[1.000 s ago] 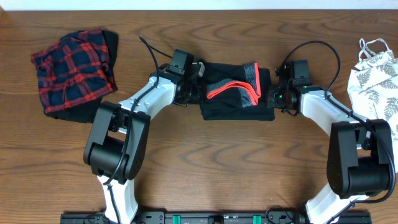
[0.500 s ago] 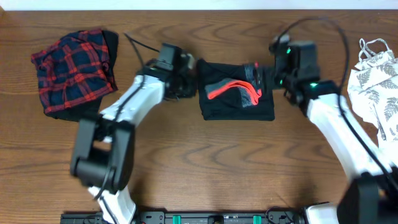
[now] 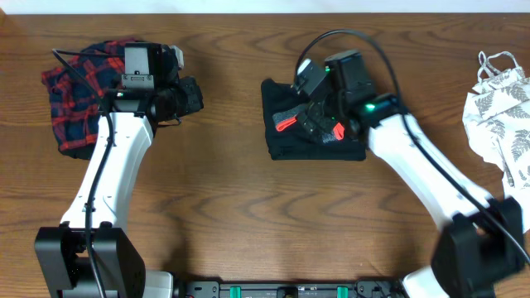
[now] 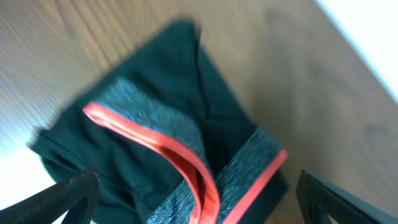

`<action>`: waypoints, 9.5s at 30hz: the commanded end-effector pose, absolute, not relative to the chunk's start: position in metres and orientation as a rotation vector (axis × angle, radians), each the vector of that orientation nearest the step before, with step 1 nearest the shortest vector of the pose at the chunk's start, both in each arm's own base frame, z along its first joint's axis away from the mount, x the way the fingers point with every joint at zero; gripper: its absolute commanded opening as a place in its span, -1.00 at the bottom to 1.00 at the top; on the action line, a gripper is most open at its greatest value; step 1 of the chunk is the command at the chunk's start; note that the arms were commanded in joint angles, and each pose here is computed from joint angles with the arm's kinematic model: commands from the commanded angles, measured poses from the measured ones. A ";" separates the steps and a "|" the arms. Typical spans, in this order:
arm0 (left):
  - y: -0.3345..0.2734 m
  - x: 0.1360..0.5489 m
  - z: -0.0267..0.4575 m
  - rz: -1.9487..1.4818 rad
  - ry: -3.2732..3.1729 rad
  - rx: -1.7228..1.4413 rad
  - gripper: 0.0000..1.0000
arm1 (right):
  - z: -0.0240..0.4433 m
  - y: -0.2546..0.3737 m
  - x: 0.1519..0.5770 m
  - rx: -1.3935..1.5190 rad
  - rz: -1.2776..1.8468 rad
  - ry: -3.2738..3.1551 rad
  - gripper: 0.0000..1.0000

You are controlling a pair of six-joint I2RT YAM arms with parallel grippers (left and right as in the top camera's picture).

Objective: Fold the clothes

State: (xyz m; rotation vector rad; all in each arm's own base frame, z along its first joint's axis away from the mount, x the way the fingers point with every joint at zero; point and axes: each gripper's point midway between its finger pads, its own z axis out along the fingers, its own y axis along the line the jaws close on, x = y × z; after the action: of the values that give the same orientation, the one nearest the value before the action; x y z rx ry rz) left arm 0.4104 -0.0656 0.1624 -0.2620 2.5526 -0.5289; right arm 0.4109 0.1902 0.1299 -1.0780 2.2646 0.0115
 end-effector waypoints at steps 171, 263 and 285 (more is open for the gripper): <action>-0.064 0.397 0.158 -0.505 2.604 -0.244 -0.79 | 0.010 0.140 0.406 0.143 1.101 2.780 0.35; -0.202 0.386 0.003 -0.724 2.876 0.088 -0.87 | 0.012 0.185 0.410 0.062 1.052 2.760 -0.41; -0.198 0.380 0.000 -0.704 2.911 0.075 -0.14 | 0.129 0.161 0.444 -0.109 1.203 2.367 -0.97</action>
State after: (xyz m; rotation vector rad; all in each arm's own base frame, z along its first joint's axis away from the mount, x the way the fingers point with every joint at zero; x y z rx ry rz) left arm 0.3861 -0.1955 0.0092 0.0701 2.8805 -0.6917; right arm 0.4425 0.1681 0.1012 -0.0690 2.4411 1.1998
